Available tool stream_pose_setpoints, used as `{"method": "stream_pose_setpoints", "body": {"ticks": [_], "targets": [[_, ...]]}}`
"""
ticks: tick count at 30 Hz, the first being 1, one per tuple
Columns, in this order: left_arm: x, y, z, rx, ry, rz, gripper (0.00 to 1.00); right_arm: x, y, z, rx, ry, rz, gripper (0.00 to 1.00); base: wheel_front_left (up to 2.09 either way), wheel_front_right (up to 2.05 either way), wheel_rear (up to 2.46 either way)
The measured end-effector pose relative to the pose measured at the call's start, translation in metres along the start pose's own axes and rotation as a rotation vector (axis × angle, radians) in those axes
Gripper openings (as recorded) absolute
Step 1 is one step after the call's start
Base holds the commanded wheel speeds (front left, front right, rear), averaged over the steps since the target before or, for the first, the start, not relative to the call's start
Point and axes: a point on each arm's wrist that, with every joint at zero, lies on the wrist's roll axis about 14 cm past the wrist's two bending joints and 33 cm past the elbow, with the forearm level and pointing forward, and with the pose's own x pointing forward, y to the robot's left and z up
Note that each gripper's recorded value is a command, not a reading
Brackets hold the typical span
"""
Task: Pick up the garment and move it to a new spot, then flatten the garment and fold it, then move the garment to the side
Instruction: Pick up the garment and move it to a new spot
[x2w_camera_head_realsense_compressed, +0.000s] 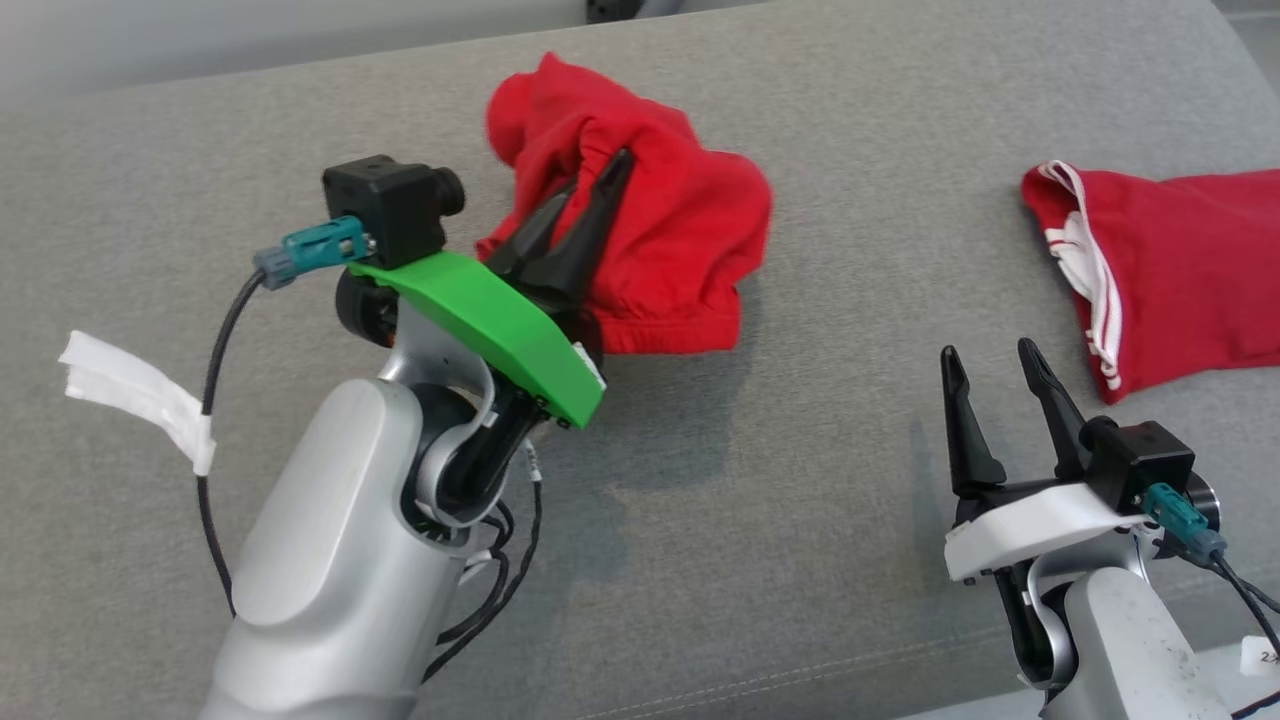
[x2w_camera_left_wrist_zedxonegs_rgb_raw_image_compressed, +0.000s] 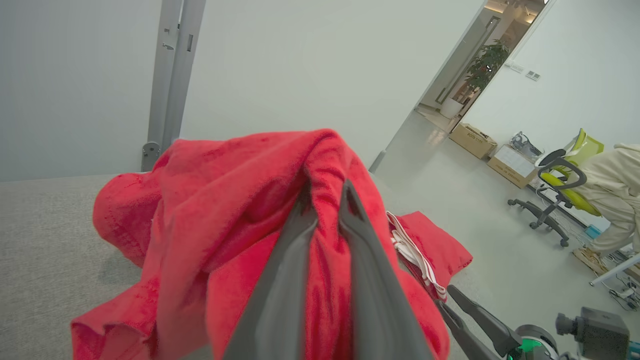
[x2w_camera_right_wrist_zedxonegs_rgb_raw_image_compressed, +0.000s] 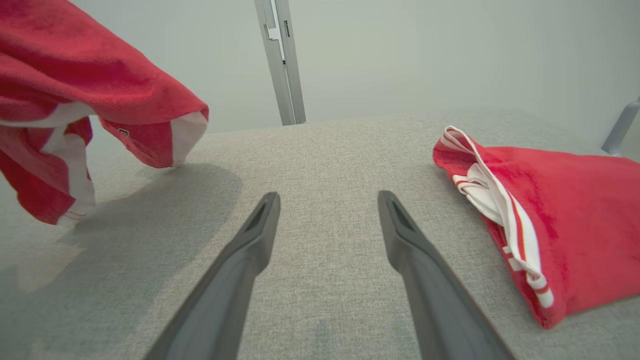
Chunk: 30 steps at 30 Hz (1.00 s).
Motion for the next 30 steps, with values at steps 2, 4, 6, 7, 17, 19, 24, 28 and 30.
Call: {"method": "stream_pose_setpoints", "body": {"ticks": [2, 4, 6, 7, 17, 19, 24, 28, 30], "targets": [[0.01, -0.023, -0.009, -0.014, 0.036, -0.07, 0.0, -0.006, -0.011, 0.002, 0.004, -0.003, -0.034, 1.0, 0.0, 0.0, 0.0], [0.018, -0.035, -0.021, -0.023, 0.073, -0.104, 0.0, -0.013, -0.022, 0.004, 0.007, -0.005, -0.068, 1.0, 0.0, 0.0, 0.0], [0.024, -0.034, -0.044, -0.022, 0.148, -0.104, 0.0, -0.019, -0.032, 0.005, 0.01, -0.006, -0.099, 1.0, 0.0, 0.0, 0.0], [0.026, -0.031, -0.057, -0.023, 0.192, -0.101, 0.0, -0.022, -0.037, 0.005, 0.008, -0.005, -0.113, 1.0, 0.0, 0.0, 0.0], [0.011, 0.064, -0.147, -0.022, 0.446, 0.158, 0.0, -0.042, -0.065, 0.001, 0.0, 0.017, -0.205, 1.0, 0.0, 0.0, 0.0], [0.005, 0.081, -0.15, 0.002, 0.462, 0.204, 0.0, -0.043, -0.065, -0.001, 0.001, 0.023, -0.203, 1.0, 0.0, 0.0, 0.0], [-0.012, 0.11, -0.149, 0.029, 0.455, 0.301, 0.14, -0.041, -0.056, -0.004, -0.003, 0.032, -0.177, 1.0, 0.0, 0.0, 0.0], [-0.024, 0.122, -0.146, 0.055, 0.436, 0.347, 0.56, -0.038, -0.048, -0.004, -0.005, 0.029, -0.151, 1.0, 0.0, 0.0, 0.0], [-0.028, 0.123, -0.144, 0.073, 0.421, 0.353, 1.0, -0.037, -0.045, -0.003, -0.006, 0.026, -0.142, 1.0, 0.0, 0.0, 0.0]]}}
